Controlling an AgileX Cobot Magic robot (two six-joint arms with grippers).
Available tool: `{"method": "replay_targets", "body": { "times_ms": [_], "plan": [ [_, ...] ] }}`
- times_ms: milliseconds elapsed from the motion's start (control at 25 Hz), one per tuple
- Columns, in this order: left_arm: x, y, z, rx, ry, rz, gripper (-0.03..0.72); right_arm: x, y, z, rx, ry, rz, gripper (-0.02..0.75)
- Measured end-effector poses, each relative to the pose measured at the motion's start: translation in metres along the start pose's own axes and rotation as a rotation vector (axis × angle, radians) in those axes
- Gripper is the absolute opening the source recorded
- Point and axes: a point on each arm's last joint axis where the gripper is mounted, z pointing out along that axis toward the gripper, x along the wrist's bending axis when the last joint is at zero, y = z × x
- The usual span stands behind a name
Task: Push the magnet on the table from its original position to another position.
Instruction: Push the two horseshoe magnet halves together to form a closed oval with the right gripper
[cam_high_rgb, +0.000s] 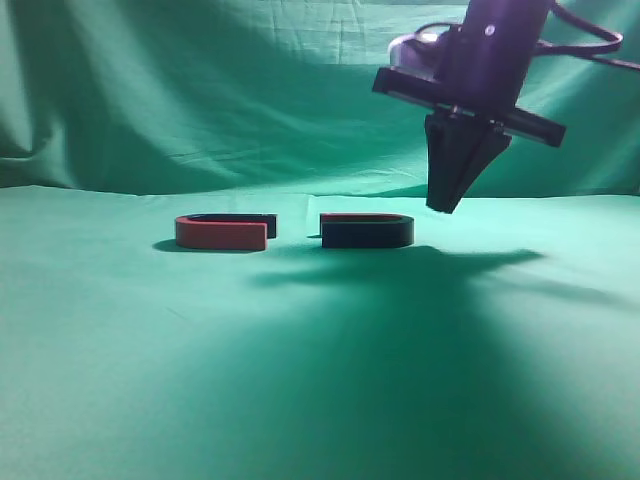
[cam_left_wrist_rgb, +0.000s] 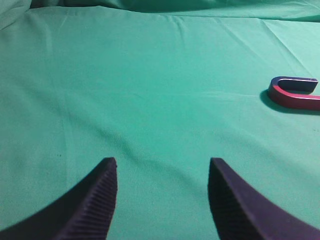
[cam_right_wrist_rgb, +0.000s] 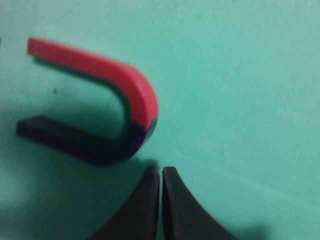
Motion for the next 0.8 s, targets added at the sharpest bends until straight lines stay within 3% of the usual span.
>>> {"method": "replay_targets", "body": {
  "times_ms": [800],
  "plan": [
    [0.0, 0.0, 0.0, 0.0, 0.0, 0.0, 0.372, -0.006, 0.019, 0.029, -0.008, -0.007, 0.011, 0.0]
  ]
}}
